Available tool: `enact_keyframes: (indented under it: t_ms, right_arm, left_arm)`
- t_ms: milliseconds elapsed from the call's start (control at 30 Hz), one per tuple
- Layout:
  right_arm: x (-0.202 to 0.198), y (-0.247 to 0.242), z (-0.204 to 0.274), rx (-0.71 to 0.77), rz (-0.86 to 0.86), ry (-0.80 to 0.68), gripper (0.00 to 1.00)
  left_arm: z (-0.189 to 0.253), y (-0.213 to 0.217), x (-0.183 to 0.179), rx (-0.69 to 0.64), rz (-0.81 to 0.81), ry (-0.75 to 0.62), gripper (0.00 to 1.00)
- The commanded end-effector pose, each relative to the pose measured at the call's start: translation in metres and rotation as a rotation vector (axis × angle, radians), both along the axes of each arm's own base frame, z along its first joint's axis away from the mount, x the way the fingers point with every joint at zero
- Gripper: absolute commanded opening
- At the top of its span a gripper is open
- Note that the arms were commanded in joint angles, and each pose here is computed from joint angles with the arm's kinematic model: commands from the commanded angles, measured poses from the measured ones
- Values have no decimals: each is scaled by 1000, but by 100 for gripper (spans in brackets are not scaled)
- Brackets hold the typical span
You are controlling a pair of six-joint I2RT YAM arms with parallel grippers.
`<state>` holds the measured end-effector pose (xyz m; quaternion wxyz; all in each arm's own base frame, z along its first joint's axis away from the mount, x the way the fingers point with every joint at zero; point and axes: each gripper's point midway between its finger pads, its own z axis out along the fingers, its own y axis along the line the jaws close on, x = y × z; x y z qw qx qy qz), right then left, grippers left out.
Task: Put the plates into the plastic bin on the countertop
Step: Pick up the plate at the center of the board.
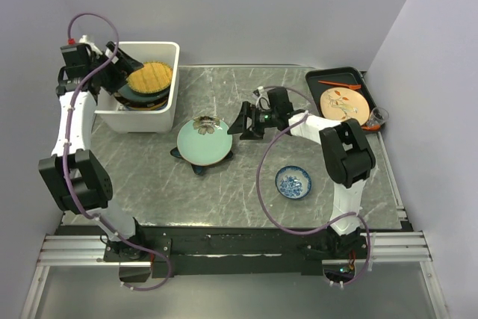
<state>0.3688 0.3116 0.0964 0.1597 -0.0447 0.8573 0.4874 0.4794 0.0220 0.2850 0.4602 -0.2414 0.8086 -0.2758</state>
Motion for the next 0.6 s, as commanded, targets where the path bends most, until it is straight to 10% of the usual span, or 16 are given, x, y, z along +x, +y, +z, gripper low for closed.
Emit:
enact_keyframes:
  t_ms: [0,567]
  right_arm:
    - [8,11,-1,-1,12,-33,81]
    - [8,29,-21,-17,24,2,56]
  left_arm:
    - [38,-43,-14,38,-143,-146,95]
    - [5,-111,-33,57,-298,-105,95]
